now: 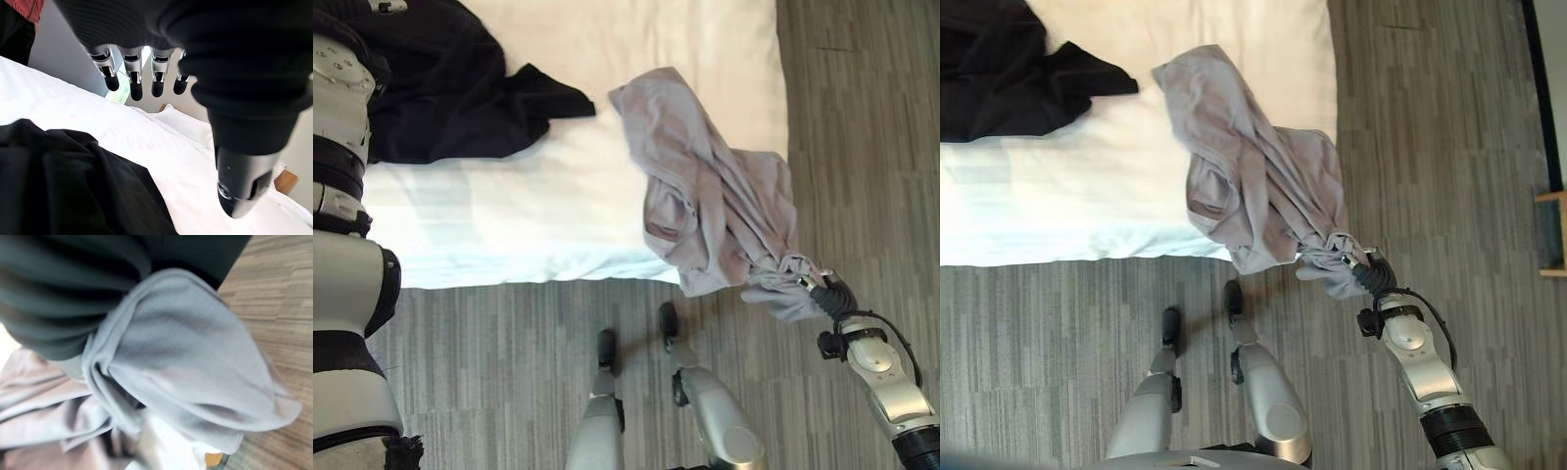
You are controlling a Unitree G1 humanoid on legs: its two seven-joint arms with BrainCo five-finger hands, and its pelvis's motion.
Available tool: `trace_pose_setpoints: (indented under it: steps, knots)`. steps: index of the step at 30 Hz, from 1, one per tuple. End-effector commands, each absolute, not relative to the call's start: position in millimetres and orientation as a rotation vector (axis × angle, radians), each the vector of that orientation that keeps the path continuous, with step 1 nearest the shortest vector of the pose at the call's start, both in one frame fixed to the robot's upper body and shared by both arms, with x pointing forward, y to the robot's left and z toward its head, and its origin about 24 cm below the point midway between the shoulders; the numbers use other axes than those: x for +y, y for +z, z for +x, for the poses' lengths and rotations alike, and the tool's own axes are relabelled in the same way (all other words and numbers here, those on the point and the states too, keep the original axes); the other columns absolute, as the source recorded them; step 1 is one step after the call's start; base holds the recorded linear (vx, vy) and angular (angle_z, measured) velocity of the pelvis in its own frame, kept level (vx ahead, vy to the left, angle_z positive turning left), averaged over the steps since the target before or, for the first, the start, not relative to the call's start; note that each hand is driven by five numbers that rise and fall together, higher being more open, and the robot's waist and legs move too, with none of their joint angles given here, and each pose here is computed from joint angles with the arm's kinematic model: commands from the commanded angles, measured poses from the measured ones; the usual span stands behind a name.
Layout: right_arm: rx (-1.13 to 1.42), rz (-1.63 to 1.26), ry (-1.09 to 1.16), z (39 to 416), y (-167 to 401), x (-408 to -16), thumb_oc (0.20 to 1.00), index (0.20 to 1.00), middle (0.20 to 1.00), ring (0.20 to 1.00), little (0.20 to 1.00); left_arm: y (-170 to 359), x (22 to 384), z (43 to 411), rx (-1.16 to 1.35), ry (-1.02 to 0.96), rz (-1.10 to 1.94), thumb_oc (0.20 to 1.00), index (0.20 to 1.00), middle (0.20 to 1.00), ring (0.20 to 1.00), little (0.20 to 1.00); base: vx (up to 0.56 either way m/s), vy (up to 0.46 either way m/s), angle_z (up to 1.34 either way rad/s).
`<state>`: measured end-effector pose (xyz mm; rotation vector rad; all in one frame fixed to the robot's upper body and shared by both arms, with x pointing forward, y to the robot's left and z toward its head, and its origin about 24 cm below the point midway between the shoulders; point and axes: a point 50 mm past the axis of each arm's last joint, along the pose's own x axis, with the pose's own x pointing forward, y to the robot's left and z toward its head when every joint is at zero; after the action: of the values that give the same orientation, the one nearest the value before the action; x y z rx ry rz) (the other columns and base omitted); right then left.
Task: Pick up bed clothes into laundry basket.
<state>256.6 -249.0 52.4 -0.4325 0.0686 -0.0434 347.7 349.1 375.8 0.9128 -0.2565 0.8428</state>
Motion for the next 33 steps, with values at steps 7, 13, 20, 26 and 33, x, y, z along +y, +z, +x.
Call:
trace_pose_setpoints:
  steps: [7, 13, 20, 26, 33]
  knots:
    - [-0.151, -0.399, -0.139, 250, 99, -269, 0.200, 0.200, 0.200, 0.200, 0.200, 380, 362, 331, -0.334, 0.875, 0.985, 1.000, 1.000, 1.000, 1.000, 1.000, -0.04, -0.024, 0.14]
    - [-0.217, -0.394, -0.179, 249, 110, -274, 0.200, 0.200, 0.200, 0.200, 0.200, 387, 344, 331, -0.452, 0.761, 0.982, 1.000, 1.000, 1.000, 1.000, 1.000, -0.03, -0.002, -0.02]
    - [-0.235, -0.420, -0.178, 253, 111, -269, 0.200, 0.200, 0.200, 0.200, 0.200, 386, 311, 349, -0.491, 0.650, 1.034, 0.200, 0.200, 0.200, 0.200, 0.200, -0.02, 0.020, 0.05]
    - [-0.224, -0.433, -0.196, 250, 107, -271, 0.200, 0.200, 0.200, 0.200, 0.200, 356, 293, 357, -0.525, 0.532, 0.983, 0.200, 0.200, 0.200, 0.200, 0.200, -0.02, 0.031, -0.02]
    - [-0.175, -0.403, -0.307, 241, 99, -290, 0.200, 0.200, 0.200, 0.200, 0.200, 235, 333, 308, -0.453, 0.497, 0.483, 0.200, 0.200, 0.200, 0.200, 0.200, 0.01, 0.040, -0.16]
